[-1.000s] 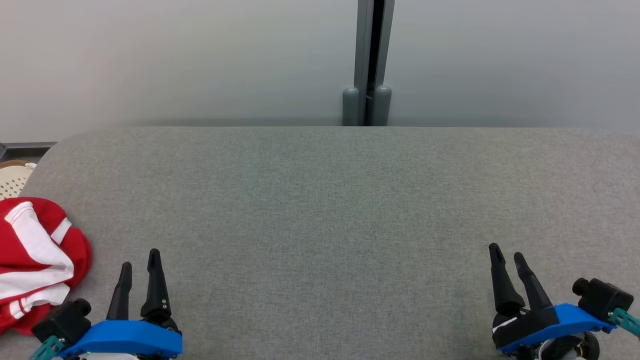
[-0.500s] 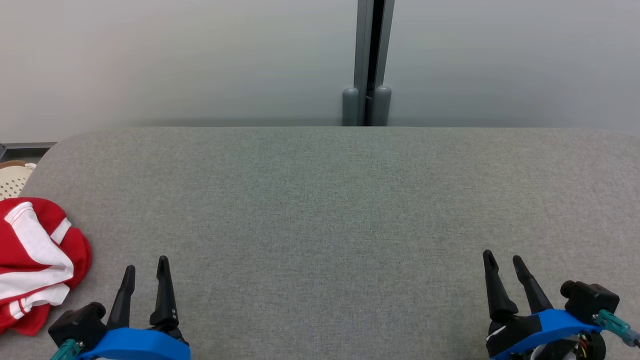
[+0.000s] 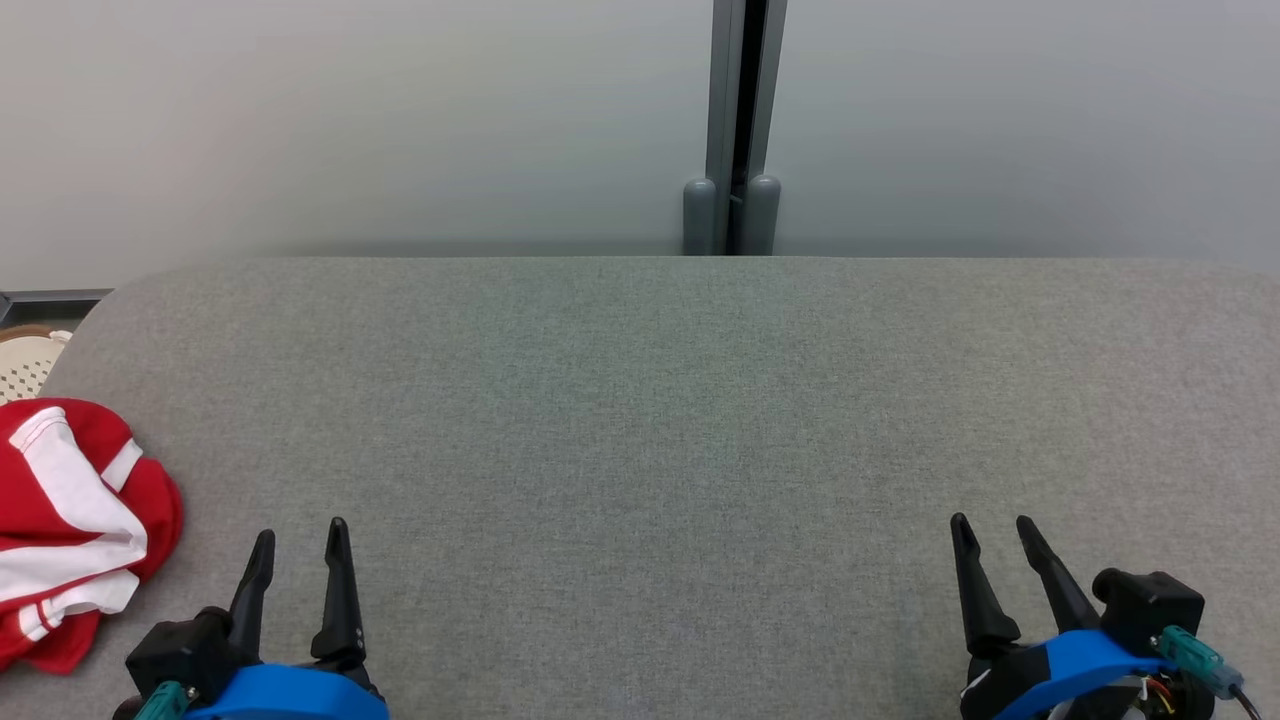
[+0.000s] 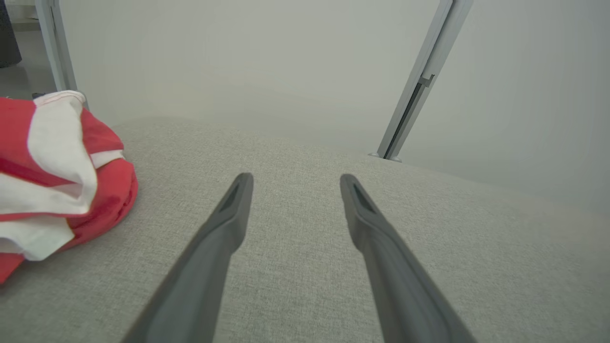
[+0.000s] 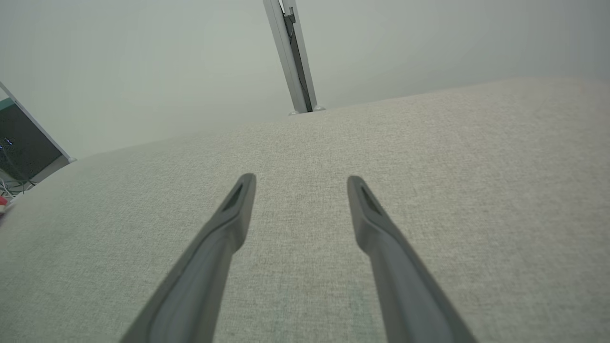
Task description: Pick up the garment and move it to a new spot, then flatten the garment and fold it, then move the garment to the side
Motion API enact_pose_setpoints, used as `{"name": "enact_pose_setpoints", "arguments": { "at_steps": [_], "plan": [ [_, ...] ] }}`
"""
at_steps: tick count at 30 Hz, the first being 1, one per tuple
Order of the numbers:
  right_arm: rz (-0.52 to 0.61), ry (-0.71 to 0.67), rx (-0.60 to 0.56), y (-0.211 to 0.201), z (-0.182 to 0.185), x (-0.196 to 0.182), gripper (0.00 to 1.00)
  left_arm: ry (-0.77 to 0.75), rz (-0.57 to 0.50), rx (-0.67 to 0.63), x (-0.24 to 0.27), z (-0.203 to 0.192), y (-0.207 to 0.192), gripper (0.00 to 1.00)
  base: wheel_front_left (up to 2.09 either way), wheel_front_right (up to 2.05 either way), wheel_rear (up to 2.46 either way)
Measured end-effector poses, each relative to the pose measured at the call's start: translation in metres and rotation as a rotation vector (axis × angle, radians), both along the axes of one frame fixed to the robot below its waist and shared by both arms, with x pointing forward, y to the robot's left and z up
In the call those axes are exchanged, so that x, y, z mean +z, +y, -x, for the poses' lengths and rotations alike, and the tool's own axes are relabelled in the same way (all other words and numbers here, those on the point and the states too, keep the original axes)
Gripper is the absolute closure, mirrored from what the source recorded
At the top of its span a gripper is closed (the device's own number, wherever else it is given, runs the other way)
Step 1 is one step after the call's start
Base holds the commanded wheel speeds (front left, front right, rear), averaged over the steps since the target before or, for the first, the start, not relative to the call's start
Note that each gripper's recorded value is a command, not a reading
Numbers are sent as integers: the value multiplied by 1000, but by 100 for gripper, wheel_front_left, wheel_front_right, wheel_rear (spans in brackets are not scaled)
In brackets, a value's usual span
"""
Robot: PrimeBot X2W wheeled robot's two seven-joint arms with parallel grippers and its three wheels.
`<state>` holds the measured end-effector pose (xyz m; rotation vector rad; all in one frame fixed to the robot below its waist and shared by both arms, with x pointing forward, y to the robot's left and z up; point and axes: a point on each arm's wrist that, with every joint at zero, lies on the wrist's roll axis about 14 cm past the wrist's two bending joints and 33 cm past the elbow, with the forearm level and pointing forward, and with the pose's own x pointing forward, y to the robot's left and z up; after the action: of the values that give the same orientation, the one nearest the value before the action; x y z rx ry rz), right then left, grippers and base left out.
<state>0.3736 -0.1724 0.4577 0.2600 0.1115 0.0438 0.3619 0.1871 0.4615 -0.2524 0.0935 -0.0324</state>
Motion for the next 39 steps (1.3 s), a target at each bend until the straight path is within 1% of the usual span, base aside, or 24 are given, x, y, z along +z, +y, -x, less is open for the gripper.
{"name": "enact_pose_setpoints", "arguments": {
  "at_steps": [20, 28, 36, 39],
  "plan": [
    [163, -19, 30, -2, 1, -2, 0, 6, -152, -41, -9, 5, -4, 0, 0, 0, 0],
    [198, -15, 20, -8, 3, -5, 0, 12, -188, -42, -14, 9, -3, 0, 0, 0, 0],
    [249, -19, 57, -1, 0, -7, 0, 20, -229, -42, -18, 13, -1, 0, 0, 0, 0],
    [247, -18, 89, 10, -3, -9, 0, 28, -228, -7, -19, 19, 9, 0, 0, 0, 0]
  ]
}}
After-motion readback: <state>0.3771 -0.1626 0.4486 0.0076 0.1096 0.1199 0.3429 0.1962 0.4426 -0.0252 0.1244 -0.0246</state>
